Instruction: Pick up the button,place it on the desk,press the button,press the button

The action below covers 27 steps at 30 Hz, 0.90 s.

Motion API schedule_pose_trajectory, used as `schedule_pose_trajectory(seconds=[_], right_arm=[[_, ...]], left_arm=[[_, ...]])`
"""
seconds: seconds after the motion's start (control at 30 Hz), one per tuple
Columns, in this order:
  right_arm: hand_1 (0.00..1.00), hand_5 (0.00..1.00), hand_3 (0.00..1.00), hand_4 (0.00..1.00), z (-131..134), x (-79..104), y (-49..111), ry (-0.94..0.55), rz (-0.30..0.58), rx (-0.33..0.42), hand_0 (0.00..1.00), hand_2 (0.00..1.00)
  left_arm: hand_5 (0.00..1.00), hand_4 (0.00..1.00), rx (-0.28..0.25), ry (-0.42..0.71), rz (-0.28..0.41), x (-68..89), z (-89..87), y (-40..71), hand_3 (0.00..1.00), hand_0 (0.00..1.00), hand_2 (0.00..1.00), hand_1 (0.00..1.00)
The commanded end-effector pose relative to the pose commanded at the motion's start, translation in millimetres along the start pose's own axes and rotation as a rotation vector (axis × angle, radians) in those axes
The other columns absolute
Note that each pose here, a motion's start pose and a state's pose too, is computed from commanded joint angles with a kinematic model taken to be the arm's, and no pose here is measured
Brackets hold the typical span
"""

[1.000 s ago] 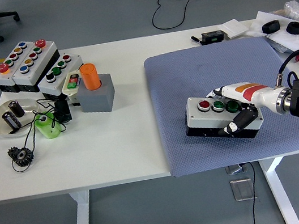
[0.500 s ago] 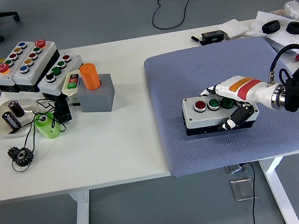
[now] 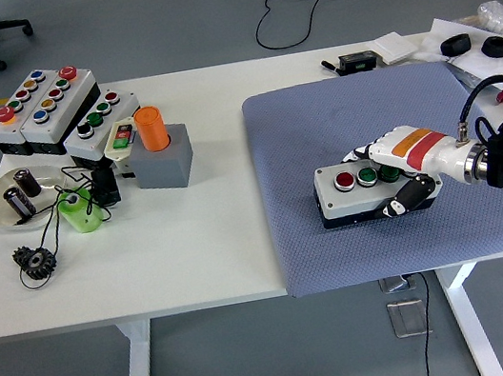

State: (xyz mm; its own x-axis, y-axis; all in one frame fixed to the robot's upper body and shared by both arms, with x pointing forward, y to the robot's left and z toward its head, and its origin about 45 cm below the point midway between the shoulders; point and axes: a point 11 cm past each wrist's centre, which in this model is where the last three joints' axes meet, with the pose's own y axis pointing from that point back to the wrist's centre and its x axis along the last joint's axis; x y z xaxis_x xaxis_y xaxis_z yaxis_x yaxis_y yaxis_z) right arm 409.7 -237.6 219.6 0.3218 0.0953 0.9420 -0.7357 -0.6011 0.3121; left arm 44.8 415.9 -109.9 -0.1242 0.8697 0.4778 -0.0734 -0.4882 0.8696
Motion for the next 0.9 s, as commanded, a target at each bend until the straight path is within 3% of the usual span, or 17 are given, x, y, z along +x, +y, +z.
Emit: schedule_pose_trajectory(seconds=[0.13, 0.17, 0.33, 0.37, 0.53, 0.57, 0.73, 0.77, 0.9], right_arm=[[0.496, 0.002, 0.569, 0.551, 2, -4.1, -0.3, 0.02, -0.037, -0.018, 0.549, 0.529], [0.58, 0.002, 0.695, 0.599, 3, -5.1, -0.1, 0.024, -0.045, -0.023, 0.617, 0.6], [0.58, 0.002, 0.695, 0.599, 6, -5.1, 1.7, 0.019, -0.044, -0.039, 0.617, 0.6], [0.657, 0.023, 0.876, 0.67, 7, -4.4, 2.8, 0.001, -0.032, -0.044, 0.687, 0.716], [0.657, 0.023, 0.876, 0.67, 9, -2.0, 5.8, -0.015, -0.009, -0.046, 0.687, 0.716], [0.759, 0.12, 0.98, 0.797, 9, -1.7, 6.4, -0.016, -0.007, -0.046, 0.778, 0.871], [0.759, 0.12, 0.98, 0.797, 8, -3.6, 8.4, -0.026, -0.005, -0.033, 0.778, 0.871], [0.877, 0.146, 0.998, 0.861, 8, -4.2, 9.1, -0.03, -0.006, -0.032, 0.9, 0.957], [0.877, 0.146, 0.998, 0.861, 10, -5.8, 10.7, -0.046, -0.017, -0.051, 0.9, 0.957]], left_arm=[[0.994, 0.285, -0.001, -0.001, 0.001, 0.2, 0.4, 0.0, 0.472, 0.611, 0.504, 0.524], [0.998, 0.288, -0.002, -0.002, 0.002, 0.1, 0.6, 0.1, 0.472, 0.611, 0.504, 0.524], [0.998, 0.288, -0.003, -0.006, 0.002, 0.4, 1.2, 0.0, 0.472, 0.611, 0.504, 0.524], [0.998, 0.287, -0.003, -0.009, 0.001, 0.6, 1.3, 0.0, 0.473, 0.612, 0.505, 0.524], [0.998, 0.287, -0.003, -0.008, 0.001, 0.7, 1.0, -0.1, 0.473, 0.612, 0.505, 0.524], [0.998, 0.285, -0.002, -0.009, 0.001, 0.7, 0.9, 0.0, 0.473, 0.61, 0.505, 0.524], [0.998, 0.285, 0.0, -0.011, 0.001, 0.3, 0.2, 0.0, 0.473, 0.61, 0.505, 0.524], [0.998, 0.283, 0.0, -0.01, 0.001, 0.2, 0.0, 0.0, 0.473, 0.611, 0.505, 0.524], [0.998, 0.283, 0.0, -0.009, 0.001, 0.0, -0.2, 0.0, 0.473, 0.611, 0.505, 0.524]])
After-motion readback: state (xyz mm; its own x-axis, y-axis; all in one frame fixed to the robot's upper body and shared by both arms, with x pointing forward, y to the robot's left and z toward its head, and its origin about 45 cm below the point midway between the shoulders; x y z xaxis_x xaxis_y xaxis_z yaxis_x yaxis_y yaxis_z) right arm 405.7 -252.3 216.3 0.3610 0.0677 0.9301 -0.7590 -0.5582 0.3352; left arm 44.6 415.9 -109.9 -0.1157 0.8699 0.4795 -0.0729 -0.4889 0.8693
